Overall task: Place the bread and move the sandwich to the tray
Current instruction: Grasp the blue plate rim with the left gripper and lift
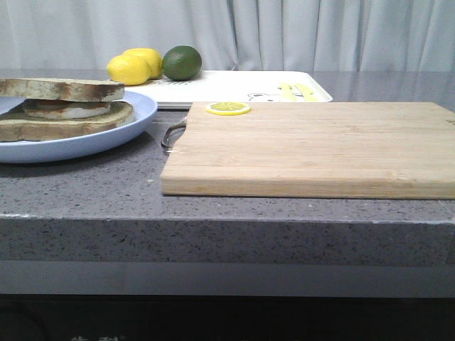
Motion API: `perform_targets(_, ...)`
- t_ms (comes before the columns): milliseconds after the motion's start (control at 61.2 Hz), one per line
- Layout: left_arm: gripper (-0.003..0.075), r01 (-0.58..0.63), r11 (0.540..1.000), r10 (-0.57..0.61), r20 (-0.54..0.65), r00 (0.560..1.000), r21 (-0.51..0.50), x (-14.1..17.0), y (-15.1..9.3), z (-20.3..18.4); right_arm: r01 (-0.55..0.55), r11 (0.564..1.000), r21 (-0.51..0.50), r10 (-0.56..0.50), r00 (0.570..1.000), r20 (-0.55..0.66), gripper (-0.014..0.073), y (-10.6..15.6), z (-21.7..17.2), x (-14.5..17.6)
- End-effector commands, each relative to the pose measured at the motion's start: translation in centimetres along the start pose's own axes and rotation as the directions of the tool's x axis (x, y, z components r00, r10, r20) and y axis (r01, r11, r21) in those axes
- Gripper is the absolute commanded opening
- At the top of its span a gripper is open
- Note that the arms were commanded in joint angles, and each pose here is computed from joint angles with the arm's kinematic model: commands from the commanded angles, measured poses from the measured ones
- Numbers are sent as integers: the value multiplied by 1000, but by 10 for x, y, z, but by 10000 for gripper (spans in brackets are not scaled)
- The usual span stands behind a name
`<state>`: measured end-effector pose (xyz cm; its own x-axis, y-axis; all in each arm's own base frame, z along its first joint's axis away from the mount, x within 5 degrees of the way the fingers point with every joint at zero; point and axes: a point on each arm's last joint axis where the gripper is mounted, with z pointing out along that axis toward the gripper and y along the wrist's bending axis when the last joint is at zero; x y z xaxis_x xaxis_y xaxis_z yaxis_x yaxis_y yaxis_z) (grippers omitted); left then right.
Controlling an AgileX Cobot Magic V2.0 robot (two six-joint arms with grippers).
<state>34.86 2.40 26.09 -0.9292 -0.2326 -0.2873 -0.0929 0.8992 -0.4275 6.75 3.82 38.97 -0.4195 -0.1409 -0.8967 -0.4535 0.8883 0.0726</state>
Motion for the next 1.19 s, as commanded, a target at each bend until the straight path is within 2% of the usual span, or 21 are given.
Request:
perform_targets(0, -20, -17, 998, 12, 83, 996, 61, -10, -18, -24, -1, 1000, 10, 0, 995, 95, 391, 0, -4, -12)
perform_targets(196, -20, -103, 980, 81, 128, 988, 168, -21, -47, -44, -1, 1000, 10, 0, 995, 95, 391, 0, -4, -12)
perform_targets(392, -20, -185, 962, 127, 274, 953, 199, -40, -86, -54, -1, 1000, 10, 0, 995, 95, 391, 0, -4, -12)
perform_targets(539, -20, -191, 949, 112, 297, 948, 252, -59, -110, -46, -1, 1000, 10, 0, 995, 95, 391, 0, -4, -12)
perform_targets(654, -20, -148, 935, 52, 291, 955, 321, -77, -122, -36, -1, 1000, 10, 0, 995, 95, 391, 0, -4, -12)
perform_targets(834, -20, -70, 907, -45, 261, 964, 416, -106, -129, -14, -1, 1000, 10, 0, 995, 95, 391, 0, -4, -12)
perform_targets(1030, -20, 39, 898, -142, 206, 968, 439, -125, -122, 16, -1, 1000, 10, 0, 995, 95, 391, 0, -4, -12)
perform_targets(1177, -20, 72, 898, -160, 170, 972, 433, -127, -116, 33, -1, 1000, 10, 0, 995, 95, 391, 0, -4, -12)
